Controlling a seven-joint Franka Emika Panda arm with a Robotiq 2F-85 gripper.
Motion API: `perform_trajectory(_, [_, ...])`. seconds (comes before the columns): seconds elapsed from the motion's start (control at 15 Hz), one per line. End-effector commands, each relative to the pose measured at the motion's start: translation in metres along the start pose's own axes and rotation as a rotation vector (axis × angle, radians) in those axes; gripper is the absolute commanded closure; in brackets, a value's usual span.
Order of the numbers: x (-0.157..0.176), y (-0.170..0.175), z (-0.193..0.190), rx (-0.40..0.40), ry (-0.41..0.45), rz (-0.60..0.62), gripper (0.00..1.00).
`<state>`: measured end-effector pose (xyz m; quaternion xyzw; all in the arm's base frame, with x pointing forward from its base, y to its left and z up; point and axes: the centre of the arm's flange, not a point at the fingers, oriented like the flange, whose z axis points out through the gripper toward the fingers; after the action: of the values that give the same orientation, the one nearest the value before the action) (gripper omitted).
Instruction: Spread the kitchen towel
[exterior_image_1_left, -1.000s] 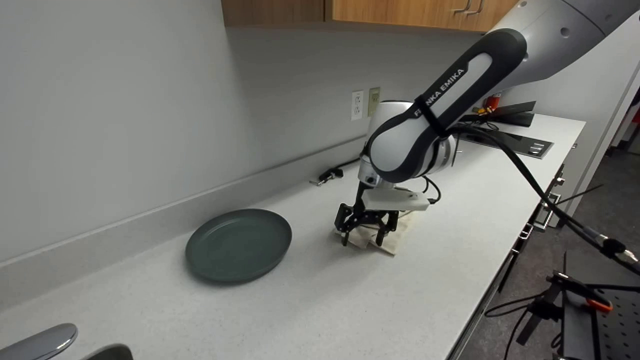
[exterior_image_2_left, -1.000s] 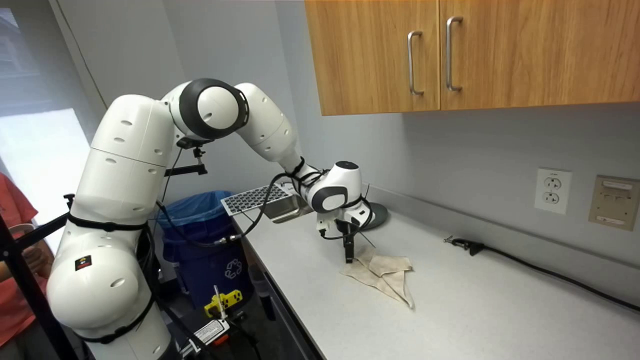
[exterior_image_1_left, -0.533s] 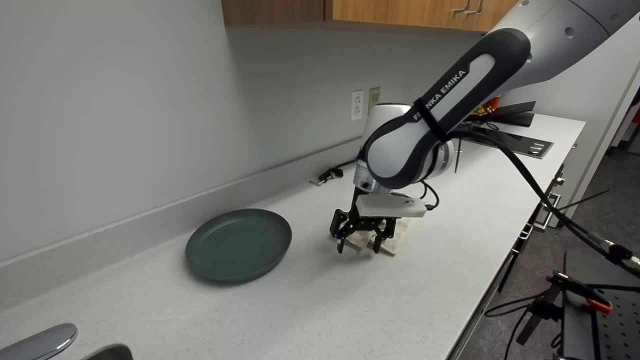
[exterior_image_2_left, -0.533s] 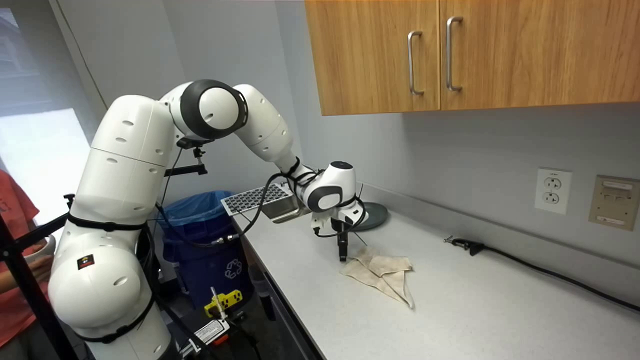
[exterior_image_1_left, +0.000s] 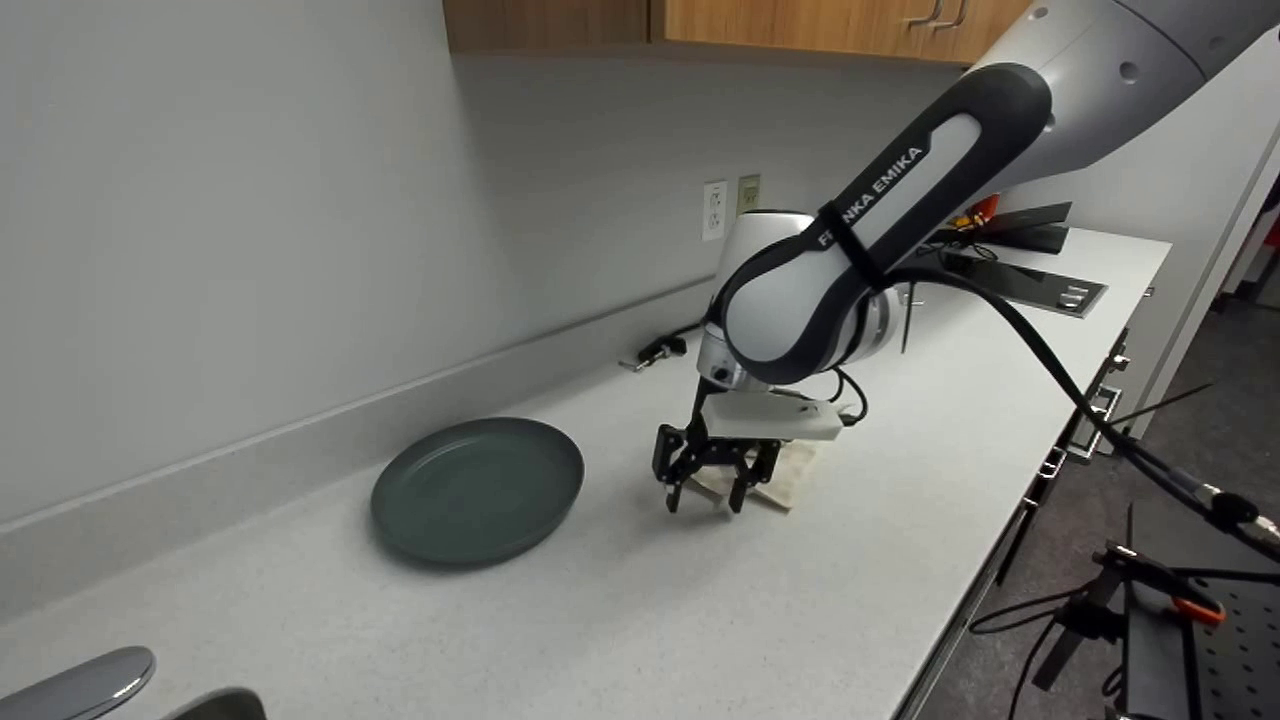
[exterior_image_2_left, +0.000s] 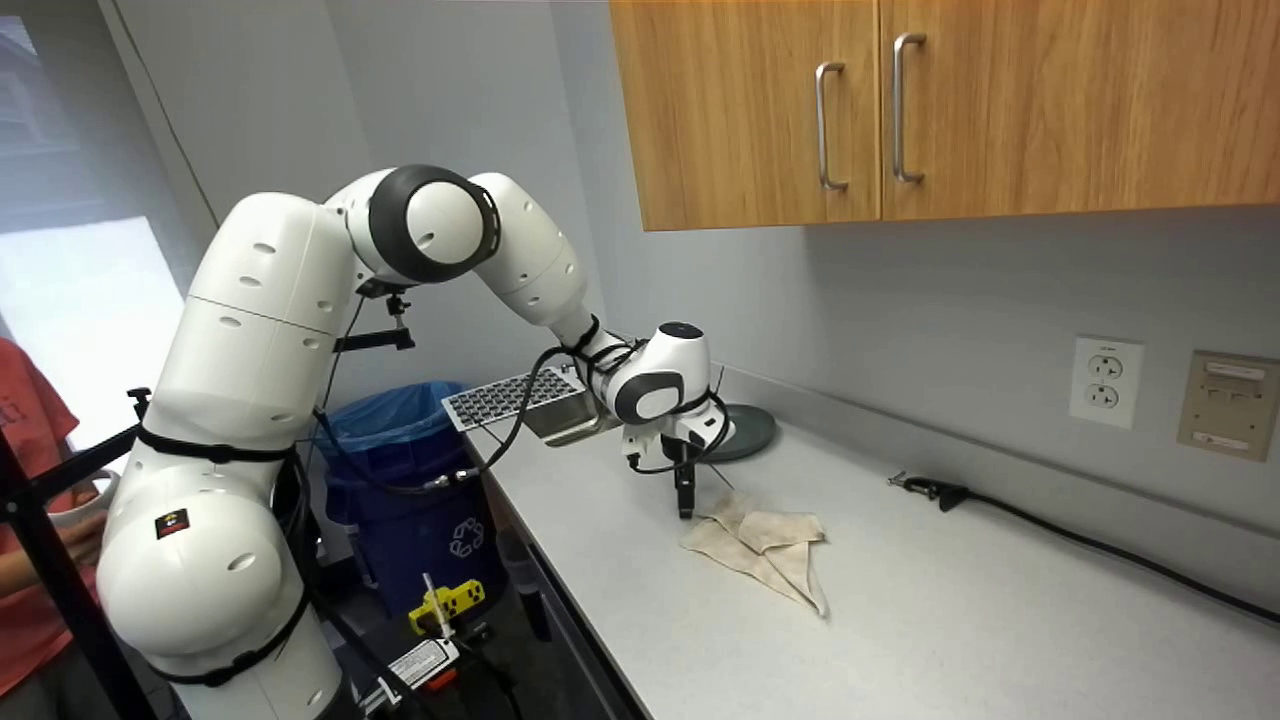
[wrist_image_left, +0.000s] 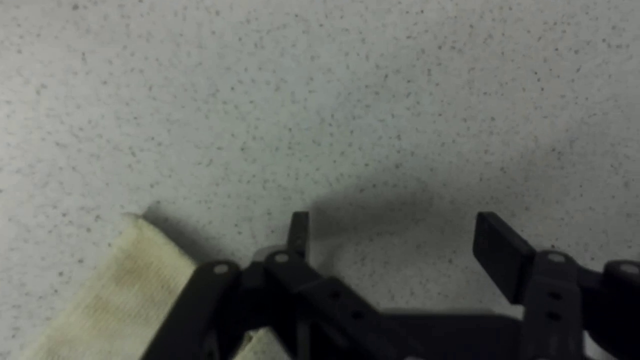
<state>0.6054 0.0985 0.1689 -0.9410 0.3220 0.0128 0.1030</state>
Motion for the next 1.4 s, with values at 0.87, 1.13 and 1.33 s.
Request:
perform_trajectory(0.87, [0.031,0.002,0.013,-0.007,0.062,0.005,0.17])
perform_trajectory(1.13, [0.034,0.003,0.011,-0.016,0.071,0.008,0.51])
perform_trajectory(1.33, [0.037,0.006,0.008,-0.022,0.077,0.012,0.73])
